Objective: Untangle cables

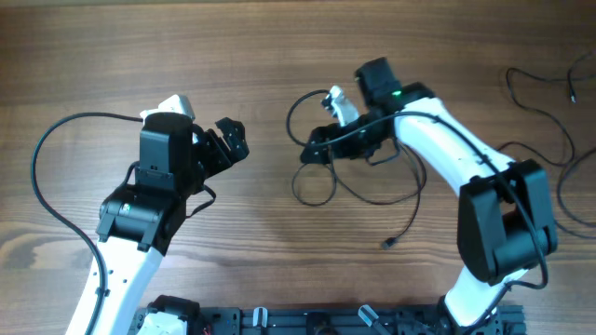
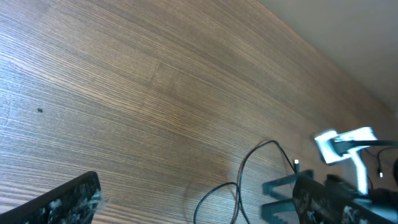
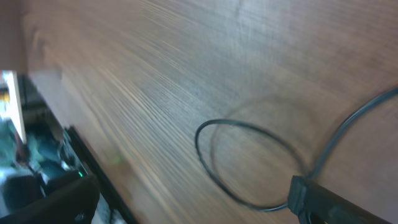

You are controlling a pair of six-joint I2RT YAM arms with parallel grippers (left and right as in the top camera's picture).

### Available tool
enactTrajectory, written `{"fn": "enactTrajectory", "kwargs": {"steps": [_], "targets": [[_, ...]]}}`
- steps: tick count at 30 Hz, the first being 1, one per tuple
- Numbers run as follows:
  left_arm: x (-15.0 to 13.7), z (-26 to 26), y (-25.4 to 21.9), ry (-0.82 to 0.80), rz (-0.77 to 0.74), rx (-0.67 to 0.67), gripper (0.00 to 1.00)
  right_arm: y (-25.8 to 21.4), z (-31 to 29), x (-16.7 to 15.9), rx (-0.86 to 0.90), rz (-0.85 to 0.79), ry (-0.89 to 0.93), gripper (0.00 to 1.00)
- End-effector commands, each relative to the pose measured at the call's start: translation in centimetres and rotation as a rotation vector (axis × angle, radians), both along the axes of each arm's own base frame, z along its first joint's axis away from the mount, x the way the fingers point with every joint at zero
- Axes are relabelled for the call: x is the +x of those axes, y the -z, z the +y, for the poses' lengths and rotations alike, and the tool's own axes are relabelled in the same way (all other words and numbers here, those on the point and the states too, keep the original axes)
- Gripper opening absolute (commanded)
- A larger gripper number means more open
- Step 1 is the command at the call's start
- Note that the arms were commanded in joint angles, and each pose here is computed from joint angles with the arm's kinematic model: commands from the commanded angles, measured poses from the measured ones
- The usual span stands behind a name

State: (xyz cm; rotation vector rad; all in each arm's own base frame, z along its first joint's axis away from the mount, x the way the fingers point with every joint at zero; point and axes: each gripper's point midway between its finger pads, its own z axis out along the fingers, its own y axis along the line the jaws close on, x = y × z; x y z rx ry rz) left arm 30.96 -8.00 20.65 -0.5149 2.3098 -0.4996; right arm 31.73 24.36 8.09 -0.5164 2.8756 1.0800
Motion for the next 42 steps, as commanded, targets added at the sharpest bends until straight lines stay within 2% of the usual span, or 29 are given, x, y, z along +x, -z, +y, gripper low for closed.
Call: {"fn": "enactTrajectory", "kwargs": {"steps": [1, 8, 13, 18, 26, 31, 33, 37, 39, 42], "targets": [[0.1, 0.3, -0.3, -0.02, -0.01, -0.006, 1.0, 1.0, 0.3, -0.5, -0.173, 0.102, 0.225, 1.0], [0.1, 0.3, -0.3, -0.02, -0.01, -0.006, 1.0, 1.8, 3.4, -1.3, -0.243, 0.087, 0.332, 1.0], [0.1, 0.3, -0.3, -0.02, -0.01, -0.006, 1.0, 3.9, 3.6, -1.6, -0.222, 0.135, 0.446, 1.0], [0.1, 0.3, -0.3, -0.02, -0.01, -0.006, 1.0, 5.5, 4.6, -2.1, -0.12, 0.126, 0.411, 1.0], [0.1, 0.3, -0.3, -0.02, -0.01, -0.006, 1.0, 8.1, 4.2, -2.9, -0.061, 0.09, 0.424, 0.99], [0.1, 0.3, -0.3, -0.02, -0.01, -0.006, 1.0, 8.4, 4.3, -2.7, -0.028, 0.066, 0.43, 0.91], [0.1, 0.3, -0.3, -0.02, -0.01, -0.006, 1.0, 8.4, 4.7, -2.4, -0.011, 0.072, 0.452, 0.75], [0.1, 0.3, -0.3, -0.02, -0.01, -0.006, 1.0, 9.3, 5.5, -1.9, 0.012, 0.054, 0.446, 0.75], [0.1, 0.3, -0.3, -0.02, -0.01, -0.006, 1.0, 10.5, 5.4, -2.3, -0.009, 0.09, 0.466, 0.57], [0.1, 0.3, -0.3, -0.02, -0.01, -0.006, 1.0, 11.0, 5.2, -2.3, -0.019, 0.099, 0.472, 0.04]]}}
